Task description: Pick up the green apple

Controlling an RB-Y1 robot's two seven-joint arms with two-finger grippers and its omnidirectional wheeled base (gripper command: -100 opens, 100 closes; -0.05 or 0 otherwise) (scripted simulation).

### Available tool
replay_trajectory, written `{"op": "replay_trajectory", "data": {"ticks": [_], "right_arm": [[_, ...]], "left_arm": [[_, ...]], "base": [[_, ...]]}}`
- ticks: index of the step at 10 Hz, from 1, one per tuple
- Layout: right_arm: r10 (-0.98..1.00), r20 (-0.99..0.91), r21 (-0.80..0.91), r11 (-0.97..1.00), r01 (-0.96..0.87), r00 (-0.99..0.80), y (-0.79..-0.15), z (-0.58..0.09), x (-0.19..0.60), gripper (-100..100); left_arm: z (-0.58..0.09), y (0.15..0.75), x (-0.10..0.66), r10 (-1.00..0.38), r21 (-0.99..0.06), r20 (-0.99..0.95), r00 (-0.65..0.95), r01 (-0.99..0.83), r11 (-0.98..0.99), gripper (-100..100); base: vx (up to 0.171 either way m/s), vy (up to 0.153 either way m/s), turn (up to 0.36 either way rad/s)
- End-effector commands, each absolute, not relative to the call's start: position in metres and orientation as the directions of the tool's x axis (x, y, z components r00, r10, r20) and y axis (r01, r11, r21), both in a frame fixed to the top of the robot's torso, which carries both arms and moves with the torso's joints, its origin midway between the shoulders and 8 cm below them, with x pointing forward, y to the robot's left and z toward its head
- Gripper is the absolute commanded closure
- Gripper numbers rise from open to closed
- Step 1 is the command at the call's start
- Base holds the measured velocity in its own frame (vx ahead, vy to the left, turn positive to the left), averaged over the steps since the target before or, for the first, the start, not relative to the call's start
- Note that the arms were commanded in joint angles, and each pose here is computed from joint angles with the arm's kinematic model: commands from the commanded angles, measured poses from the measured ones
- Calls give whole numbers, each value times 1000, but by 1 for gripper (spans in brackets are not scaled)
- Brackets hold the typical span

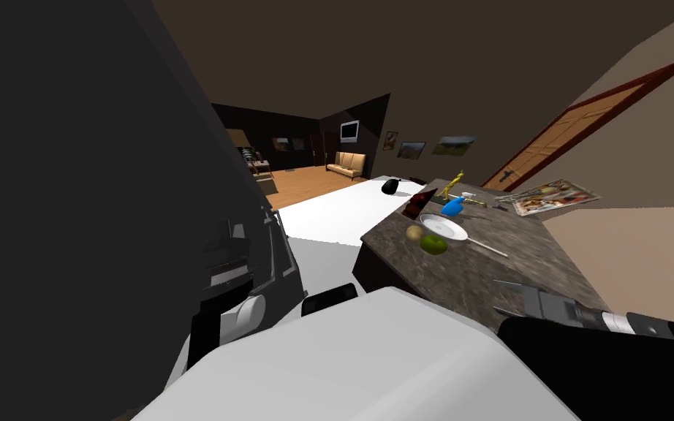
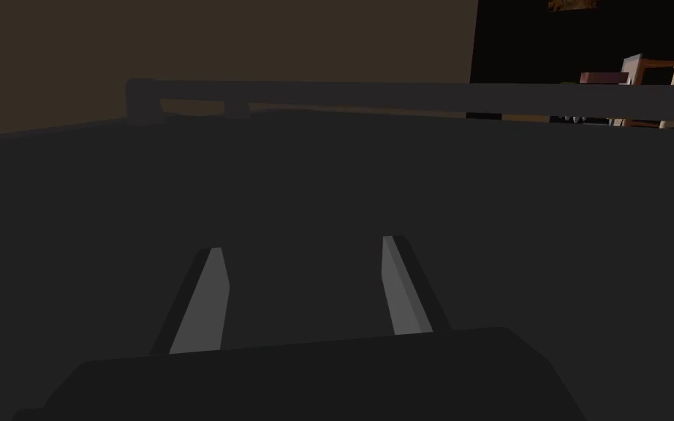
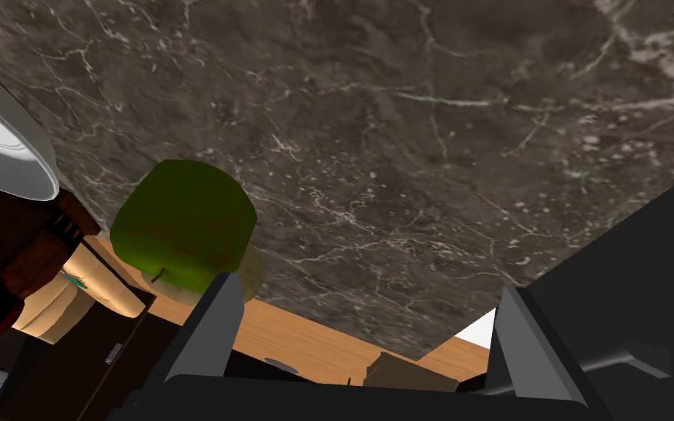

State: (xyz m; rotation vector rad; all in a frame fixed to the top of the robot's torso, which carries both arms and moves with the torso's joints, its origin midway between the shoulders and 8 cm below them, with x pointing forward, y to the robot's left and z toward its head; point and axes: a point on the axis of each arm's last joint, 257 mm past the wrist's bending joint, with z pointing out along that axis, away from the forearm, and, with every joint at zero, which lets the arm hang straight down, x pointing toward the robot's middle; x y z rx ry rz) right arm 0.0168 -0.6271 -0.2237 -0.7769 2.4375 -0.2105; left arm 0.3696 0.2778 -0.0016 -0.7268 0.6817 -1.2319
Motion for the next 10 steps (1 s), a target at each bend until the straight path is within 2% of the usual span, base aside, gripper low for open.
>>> {"op": "replay_trajectory", "data": {"ticks": [1,6,10], "right_arm": [[-631,-423,-318,776,-545,-650,-634,-220,17,-100],[-778,-290,-305,628,-716,-558,-652,-210,20,-100],[-862,-210,-260,505,-823,-462,-660,-206,24,-100]], "left_arm": [[-2,278,370,-977,-798,-69,200,577,174,0],[1,274,371,-979,-795,-65,191,583,166,0],[1,273,371,-980,-795,-63,187,585,162,0]], "base": [[-64,-13,133],[-43,-24,138],[2,-32,122]]}}
